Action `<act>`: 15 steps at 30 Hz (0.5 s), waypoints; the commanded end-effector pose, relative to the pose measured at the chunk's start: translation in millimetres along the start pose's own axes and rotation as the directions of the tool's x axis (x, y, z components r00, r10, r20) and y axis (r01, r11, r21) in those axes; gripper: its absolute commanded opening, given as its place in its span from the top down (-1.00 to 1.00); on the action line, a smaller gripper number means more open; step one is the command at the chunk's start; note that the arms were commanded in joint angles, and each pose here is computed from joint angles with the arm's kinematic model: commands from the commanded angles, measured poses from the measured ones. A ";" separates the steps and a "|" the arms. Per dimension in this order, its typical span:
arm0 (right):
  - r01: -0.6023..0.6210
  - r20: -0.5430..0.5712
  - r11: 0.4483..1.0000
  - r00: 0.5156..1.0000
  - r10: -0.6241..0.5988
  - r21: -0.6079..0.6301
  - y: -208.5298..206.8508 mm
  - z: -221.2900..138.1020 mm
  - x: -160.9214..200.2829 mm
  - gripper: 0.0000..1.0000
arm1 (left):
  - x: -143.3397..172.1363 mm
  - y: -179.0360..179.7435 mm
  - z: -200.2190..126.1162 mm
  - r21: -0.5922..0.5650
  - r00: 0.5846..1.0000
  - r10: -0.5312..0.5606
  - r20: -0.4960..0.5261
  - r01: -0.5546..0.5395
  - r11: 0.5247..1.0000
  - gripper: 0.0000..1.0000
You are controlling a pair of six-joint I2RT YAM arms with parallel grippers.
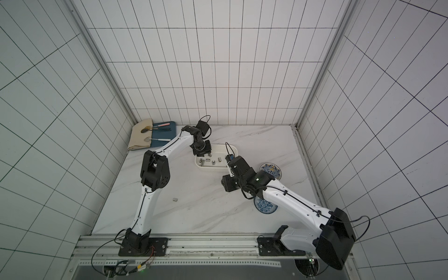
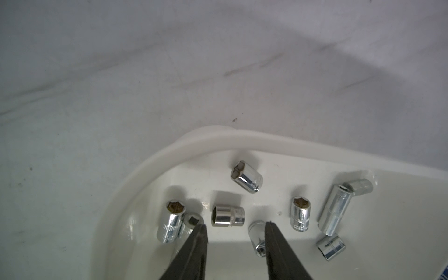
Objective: Put the socket on the desktop into the storage box
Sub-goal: Place the socket head in the storage box, then pick up the socket head from the center of the board.
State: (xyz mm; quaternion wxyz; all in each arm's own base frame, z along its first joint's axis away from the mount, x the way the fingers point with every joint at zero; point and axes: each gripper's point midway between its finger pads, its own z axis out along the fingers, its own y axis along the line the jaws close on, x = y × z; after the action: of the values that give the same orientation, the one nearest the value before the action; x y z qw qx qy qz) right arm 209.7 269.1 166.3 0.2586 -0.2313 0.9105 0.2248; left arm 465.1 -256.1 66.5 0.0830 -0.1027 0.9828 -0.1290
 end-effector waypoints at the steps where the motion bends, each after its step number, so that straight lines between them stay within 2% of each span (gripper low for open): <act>1: -0.005 -0.001 1.000 1.000 0.005 -0.002 -2.3 -2.6 1.3 0.02 | -3.0 -4.7 -10.7 0.010 1.000 0.008 0.026 -0.008 1.000 0.14; 8: -0.008 0.002 1.000 1.000 0.008 -0.010 -0.6 -3.9 0.2 0.02 | 0.9 -9.5 -43.4 0.045 0.998 0.015 0.066 -0.018 0.999 0.12; 11: -0.007 0.002 1.000 1.000 0.007 -0.018 1.0 -4.4 -0.4 0.02 | 6.9 -6.7 -59.3 0.053 0.995 0.021 0.093 -0.026 0.998 0.01; 15: 0.005 -0.008 0.999 1.000 -0.005 -0.033 5.4 -4.2 0.9 0.01 | 21.0 2.8 -80.4 0.068 0.993 0.025 0.116 -0.033 0.997 -0.05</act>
State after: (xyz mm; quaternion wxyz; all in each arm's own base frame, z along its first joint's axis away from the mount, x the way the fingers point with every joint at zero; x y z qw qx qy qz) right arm 207.2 271.0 166.4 0.2527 -0.2342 0.9096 0.2322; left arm 431.2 -241.6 116.1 0.1099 -0.0975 0.9786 -0.1442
